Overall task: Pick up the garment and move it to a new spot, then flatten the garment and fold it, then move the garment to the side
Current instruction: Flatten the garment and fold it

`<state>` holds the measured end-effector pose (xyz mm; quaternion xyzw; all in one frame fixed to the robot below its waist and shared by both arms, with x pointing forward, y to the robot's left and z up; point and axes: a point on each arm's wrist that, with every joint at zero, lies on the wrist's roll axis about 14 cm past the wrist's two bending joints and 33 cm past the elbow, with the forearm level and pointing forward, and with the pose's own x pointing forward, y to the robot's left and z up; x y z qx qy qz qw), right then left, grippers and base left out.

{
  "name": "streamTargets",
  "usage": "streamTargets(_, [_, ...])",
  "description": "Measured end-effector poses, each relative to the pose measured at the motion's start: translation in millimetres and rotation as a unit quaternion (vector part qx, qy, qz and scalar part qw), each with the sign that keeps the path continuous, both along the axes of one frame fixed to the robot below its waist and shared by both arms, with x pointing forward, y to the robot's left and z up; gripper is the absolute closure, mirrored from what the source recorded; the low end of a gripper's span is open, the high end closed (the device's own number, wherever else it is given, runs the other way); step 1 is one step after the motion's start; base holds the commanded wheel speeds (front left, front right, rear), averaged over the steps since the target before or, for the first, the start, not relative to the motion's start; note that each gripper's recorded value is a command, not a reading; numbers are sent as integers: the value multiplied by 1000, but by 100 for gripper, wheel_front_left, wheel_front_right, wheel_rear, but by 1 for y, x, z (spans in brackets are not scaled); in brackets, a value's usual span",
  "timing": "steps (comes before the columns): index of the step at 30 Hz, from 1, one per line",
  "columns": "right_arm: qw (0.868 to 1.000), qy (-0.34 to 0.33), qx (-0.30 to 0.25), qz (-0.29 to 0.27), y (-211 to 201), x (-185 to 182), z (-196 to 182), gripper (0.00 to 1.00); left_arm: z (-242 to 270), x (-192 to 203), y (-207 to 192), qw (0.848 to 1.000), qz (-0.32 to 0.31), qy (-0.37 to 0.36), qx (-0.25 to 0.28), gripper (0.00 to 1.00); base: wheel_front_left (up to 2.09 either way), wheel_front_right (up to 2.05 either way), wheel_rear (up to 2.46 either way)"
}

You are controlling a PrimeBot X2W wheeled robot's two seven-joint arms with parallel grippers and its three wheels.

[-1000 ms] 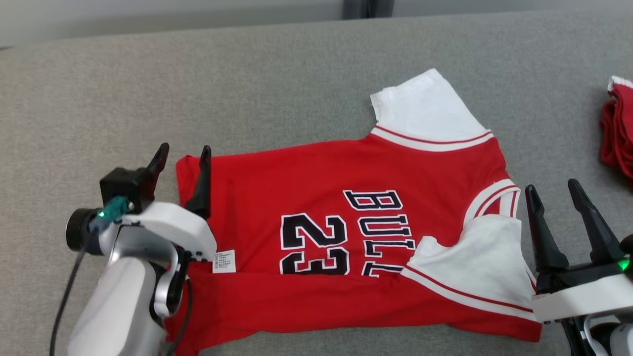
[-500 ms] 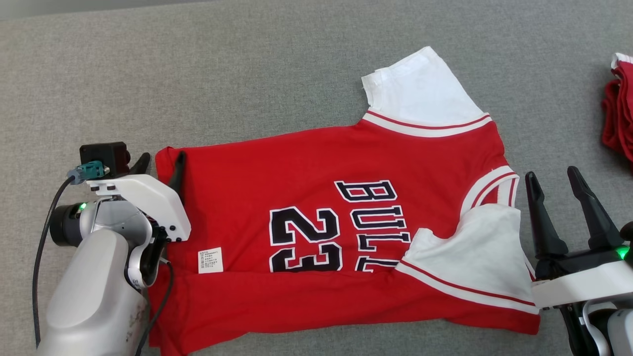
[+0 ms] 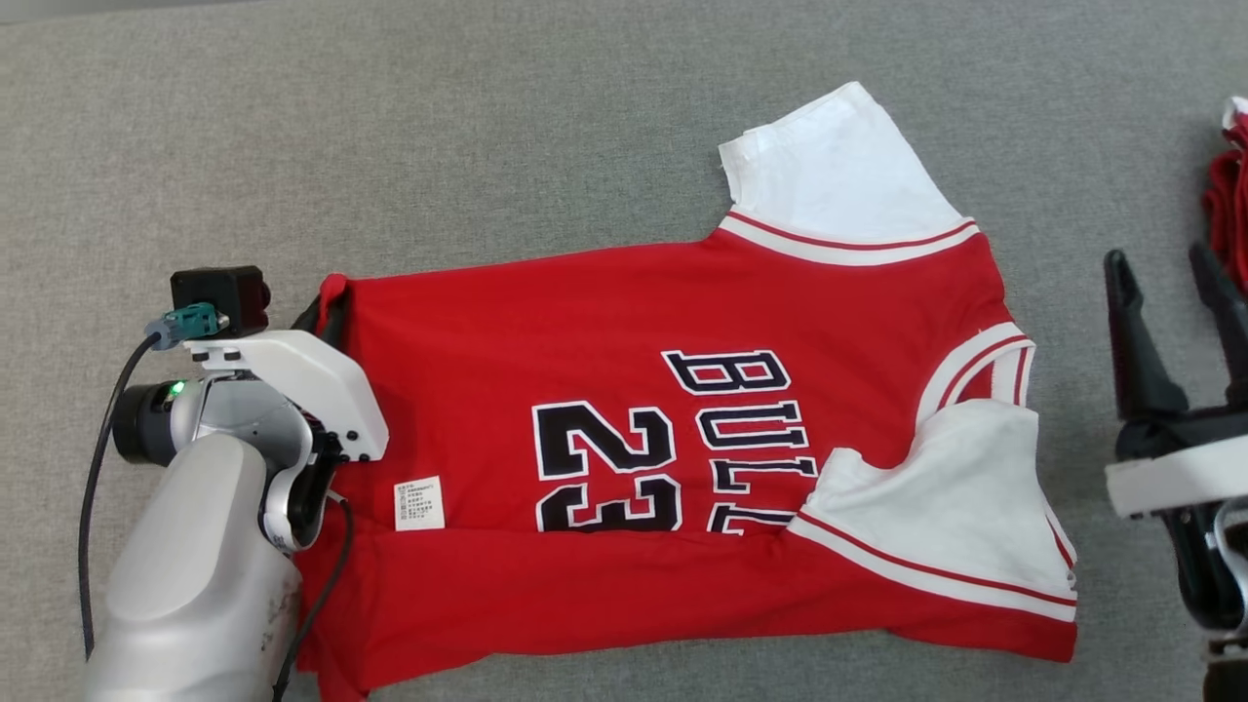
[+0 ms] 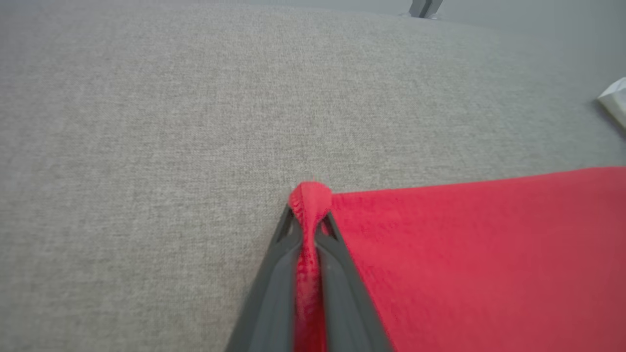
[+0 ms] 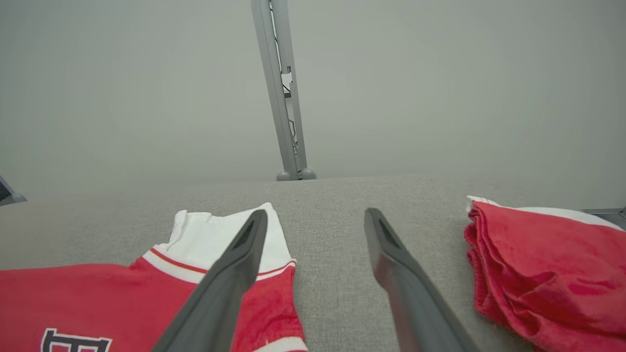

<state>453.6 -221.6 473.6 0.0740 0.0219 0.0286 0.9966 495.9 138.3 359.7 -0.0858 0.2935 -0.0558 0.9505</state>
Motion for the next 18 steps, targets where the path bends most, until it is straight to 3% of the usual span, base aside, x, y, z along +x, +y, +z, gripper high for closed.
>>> streamTargets(8, [998, 2, 6, 58, 19, 68, 5, 0, 6, 15, -9, 1000, -1, -22, -15, 100, 0, 0, 0])
streamTargets(18, [981, 126, -3, 146, 67, 139, -53, 0, 2, 31, -11, 999, 1, -38, -25, 100, 0, 0, 0])
